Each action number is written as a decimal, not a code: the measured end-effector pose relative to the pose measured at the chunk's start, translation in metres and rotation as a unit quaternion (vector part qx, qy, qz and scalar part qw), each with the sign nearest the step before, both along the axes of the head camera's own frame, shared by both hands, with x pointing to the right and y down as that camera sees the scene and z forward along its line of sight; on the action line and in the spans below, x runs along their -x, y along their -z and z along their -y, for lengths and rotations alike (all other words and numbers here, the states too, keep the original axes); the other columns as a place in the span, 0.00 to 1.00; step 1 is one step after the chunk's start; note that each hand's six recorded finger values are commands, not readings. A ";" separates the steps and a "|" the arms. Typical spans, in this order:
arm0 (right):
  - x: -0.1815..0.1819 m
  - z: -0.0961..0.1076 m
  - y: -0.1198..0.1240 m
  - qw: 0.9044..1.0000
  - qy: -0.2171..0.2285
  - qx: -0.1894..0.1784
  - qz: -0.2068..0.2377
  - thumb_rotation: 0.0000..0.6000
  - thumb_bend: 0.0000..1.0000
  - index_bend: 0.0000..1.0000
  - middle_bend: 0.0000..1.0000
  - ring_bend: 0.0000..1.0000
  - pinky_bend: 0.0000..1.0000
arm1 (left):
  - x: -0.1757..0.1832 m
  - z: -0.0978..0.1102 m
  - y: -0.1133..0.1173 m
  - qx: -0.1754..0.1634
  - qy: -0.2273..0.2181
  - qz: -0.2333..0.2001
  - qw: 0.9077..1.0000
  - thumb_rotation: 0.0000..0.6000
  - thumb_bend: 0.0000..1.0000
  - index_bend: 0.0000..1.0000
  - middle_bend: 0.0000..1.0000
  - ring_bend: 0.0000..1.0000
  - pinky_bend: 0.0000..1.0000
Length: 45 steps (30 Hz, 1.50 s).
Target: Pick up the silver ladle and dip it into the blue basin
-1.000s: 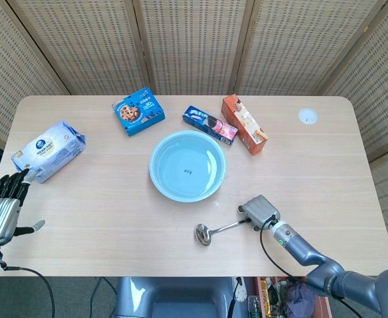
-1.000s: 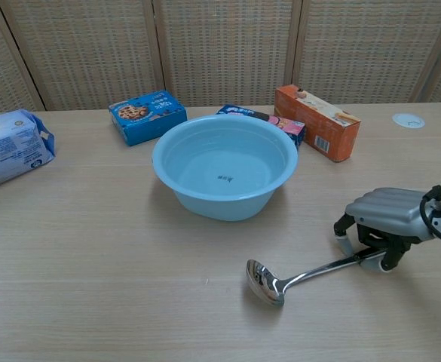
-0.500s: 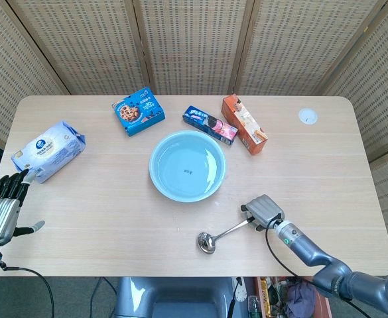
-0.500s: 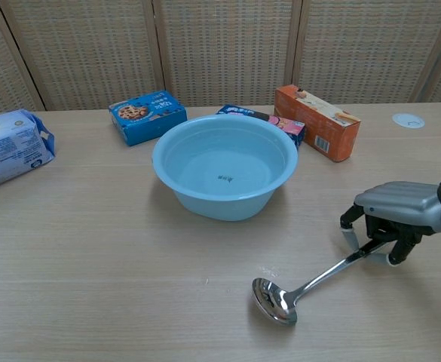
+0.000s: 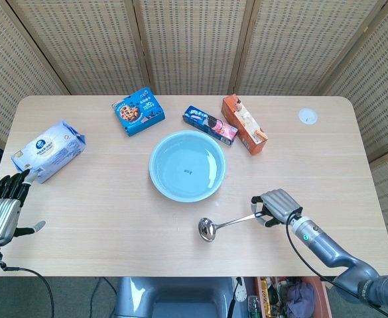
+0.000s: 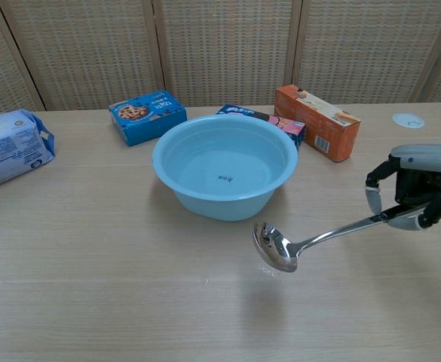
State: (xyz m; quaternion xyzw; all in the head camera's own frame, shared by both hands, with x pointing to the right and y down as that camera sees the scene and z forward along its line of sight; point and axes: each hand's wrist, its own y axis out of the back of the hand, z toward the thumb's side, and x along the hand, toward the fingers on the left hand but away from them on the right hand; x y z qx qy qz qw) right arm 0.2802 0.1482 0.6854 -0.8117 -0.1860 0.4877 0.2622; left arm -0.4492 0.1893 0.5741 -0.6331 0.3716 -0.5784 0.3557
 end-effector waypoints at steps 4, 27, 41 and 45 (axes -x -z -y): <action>-0.003 0.006 0.012 1.000 -0.005 -0.006 0.005 1.00 0.93 0.79 0.97 0.90 1.00 | 0.000 0.001 0.000 0.000 0.001 0.000 1.000 1.00 0.00 0.00 0.00 0.00 0.00; 0.035 0.109 0.063 0.994 -0.017 -0.075 -0.079 1.00 0.94 0.79 0.97 0.90 1.00 | 0.004 0.005 -0.005 0.010 0.009 -0.001 1.000 1.00 0.00 0.00 0.00 0.00 0.00; 0.133 0.154 0.041 0.981 -0.042 -0.094 -0.165 1.00 0.93 0.79 0.97 0.90 1.00 | 0.011 0.011 -0.008 0.020 0.024 -0.009 0.999 1.00 0.00 0.00 0.00 0.00 0.00; 0.147 0.152 0.028 0.975 -0.030 -0.111 -0.190 1.00 0.94 0.79 0.97 0.90 1.00 | 0.012 0.012 -0.008 0.022 0.027 -0.010 0.999 1.00 0.00 0.00 0.00 0.00 0.00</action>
